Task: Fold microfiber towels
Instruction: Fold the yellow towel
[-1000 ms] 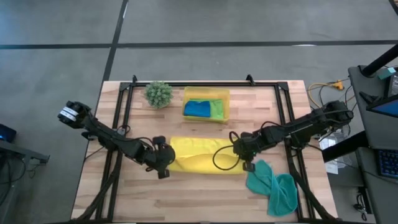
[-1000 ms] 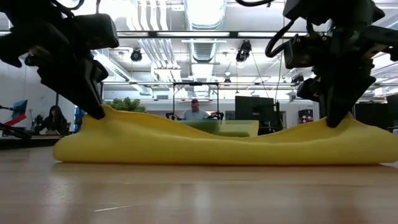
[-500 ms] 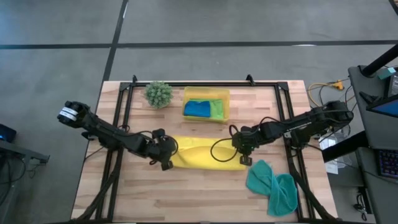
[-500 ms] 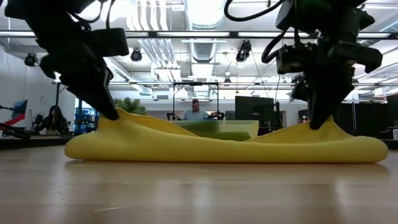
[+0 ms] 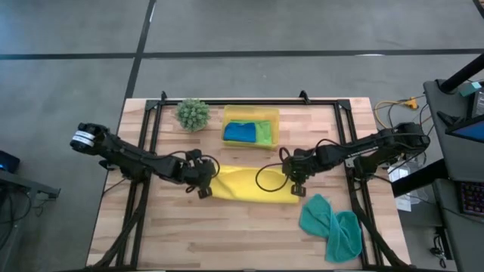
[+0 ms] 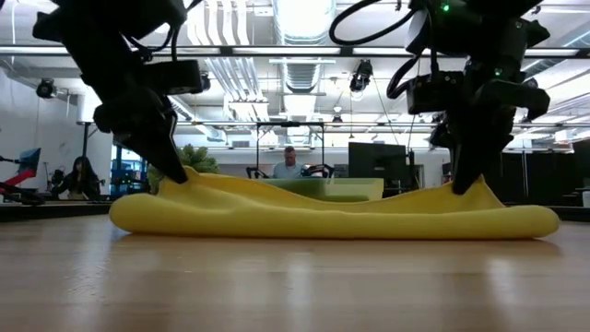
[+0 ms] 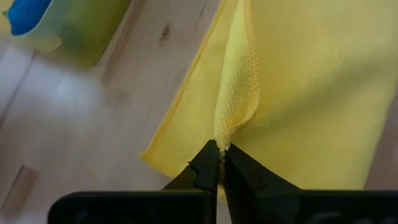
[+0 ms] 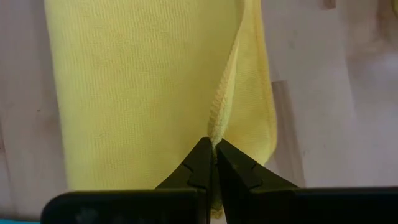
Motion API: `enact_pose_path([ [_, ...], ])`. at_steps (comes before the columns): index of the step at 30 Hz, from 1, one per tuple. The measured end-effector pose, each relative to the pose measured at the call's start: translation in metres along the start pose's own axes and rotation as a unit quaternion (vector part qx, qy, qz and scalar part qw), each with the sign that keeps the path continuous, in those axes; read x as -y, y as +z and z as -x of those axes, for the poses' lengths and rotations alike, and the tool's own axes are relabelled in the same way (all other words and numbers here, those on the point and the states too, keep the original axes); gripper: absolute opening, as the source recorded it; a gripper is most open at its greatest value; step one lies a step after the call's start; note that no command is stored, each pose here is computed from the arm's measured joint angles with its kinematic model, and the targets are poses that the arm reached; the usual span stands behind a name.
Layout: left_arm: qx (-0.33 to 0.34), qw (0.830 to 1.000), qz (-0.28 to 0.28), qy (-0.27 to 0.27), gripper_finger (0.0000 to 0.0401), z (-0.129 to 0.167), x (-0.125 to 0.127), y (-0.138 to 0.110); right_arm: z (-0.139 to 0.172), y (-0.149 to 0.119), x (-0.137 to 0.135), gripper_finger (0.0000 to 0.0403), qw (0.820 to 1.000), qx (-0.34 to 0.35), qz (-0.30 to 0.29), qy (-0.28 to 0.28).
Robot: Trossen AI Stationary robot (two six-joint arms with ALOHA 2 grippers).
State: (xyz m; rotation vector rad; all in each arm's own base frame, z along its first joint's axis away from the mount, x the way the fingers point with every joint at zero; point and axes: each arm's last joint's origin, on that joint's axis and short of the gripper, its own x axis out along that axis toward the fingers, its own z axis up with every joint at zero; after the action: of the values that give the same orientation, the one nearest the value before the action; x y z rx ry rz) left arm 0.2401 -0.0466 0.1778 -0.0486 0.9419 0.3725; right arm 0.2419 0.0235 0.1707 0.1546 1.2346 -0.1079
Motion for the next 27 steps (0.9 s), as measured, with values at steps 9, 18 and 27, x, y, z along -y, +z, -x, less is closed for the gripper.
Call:
enact_pose_path([
  [9,-0.024,0.999,0.006,0.02,0.0,-0.014,-0.006,-0.002,0.0,0.002,0.008,0.0013,1.0,0.004,-0.003,-0.016],
  [18,-0.049,0.999,-0.001,0.021,0.0005,-0.025,-0.003,-0.007,-0.003,-0.001,0.009,0.0013,1.0,-0.016,-0.007,-0.022],
  [27,-0.044,0.997,0.025,0.058,0.0081,-0.029,-0.012,-0.005,-0.006,-0.005,0.014,0.0013,0.998,-0.023,-0.03,-0.046],
])
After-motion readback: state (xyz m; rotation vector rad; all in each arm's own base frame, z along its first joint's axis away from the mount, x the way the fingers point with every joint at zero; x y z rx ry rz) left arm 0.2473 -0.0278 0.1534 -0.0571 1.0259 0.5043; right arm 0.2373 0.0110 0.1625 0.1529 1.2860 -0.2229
